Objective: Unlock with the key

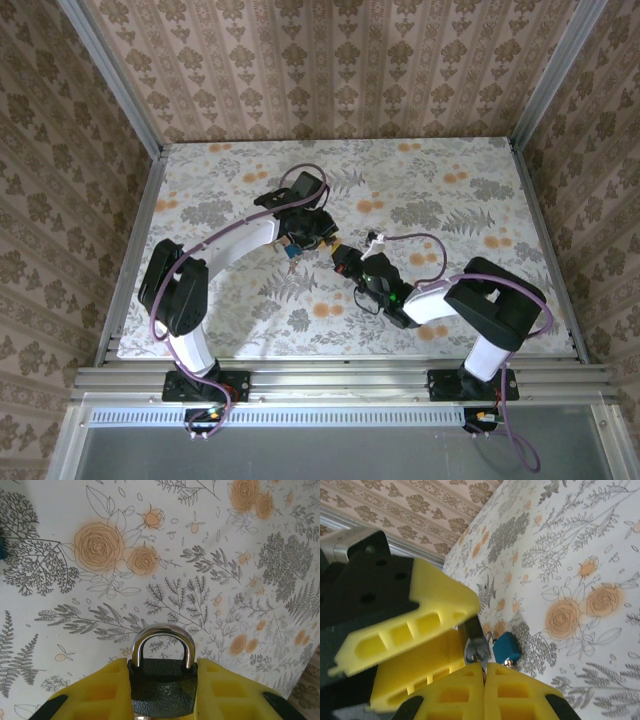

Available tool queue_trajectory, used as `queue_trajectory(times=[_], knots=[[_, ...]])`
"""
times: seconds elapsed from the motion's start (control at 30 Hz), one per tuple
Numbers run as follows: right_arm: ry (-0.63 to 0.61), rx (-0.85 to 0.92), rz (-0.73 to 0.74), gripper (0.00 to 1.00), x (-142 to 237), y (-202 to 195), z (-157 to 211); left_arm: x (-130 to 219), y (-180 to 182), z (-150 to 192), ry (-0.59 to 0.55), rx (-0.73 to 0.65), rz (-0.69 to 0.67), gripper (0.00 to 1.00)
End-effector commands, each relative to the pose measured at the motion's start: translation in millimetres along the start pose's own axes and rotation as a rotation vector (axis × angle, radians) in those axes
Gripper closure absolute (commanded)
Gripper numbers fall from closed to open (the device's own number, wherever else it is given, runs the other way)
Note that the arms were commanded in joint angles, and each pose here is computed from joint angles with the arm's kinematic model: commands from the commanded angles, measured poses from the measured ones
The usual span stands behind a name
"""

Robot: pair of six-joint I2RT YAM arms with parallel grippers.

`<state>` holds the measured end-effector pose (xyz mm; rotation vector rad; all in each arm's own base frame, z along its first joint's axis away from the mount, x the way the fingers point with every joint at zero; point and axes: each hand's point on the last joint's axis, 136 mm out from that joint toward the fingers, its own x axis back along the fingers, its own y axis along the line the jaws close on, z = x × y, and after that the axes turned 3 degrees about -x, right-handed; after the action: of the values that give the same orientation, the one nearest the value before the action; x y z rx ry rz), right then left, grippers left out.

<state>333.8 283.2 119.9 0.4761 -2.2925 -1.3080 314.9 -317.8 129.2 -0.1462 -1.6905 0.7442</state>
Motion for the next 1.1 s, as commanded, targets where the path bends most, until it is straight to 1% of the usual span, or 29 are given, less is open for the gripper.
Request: queue_trajectory(times=[0.0, 0.17, 0.47, 0.83, 0.93, 1.07], knots=[[0.037, 0.013, -0.036, 1.0, -11, 16, -1, 17, -36, 52, 0.176, -0.047, 0.139, 0.87], [0.051, 0.064, -0.073, 1.0, -8, 25, -11, 14, -39, 64, 0.209, -0.075, 0.149, 0.88], [0.057, 0.064, -0.063, 1.0, -8, 26, -19, 16, -50, 72, 0.224, -0.106, 0.181, 0.88], [0.072, 0.03, -0.071, 1.0, -5, 25, -22, 20, -54, 74, 0.23, -0.122, 0.221, 0.88], [0.084, 0.006, -0.076, 1.0, -4, 22, -22, 19, -57, 77, 0.246, -0.132, 0.251, 0.89], [0.116, -0.047, -0.101, 1.0, -3, 22, -21, 22, -55, 74, 0.228, -0.142, 0.27, 0.89]])
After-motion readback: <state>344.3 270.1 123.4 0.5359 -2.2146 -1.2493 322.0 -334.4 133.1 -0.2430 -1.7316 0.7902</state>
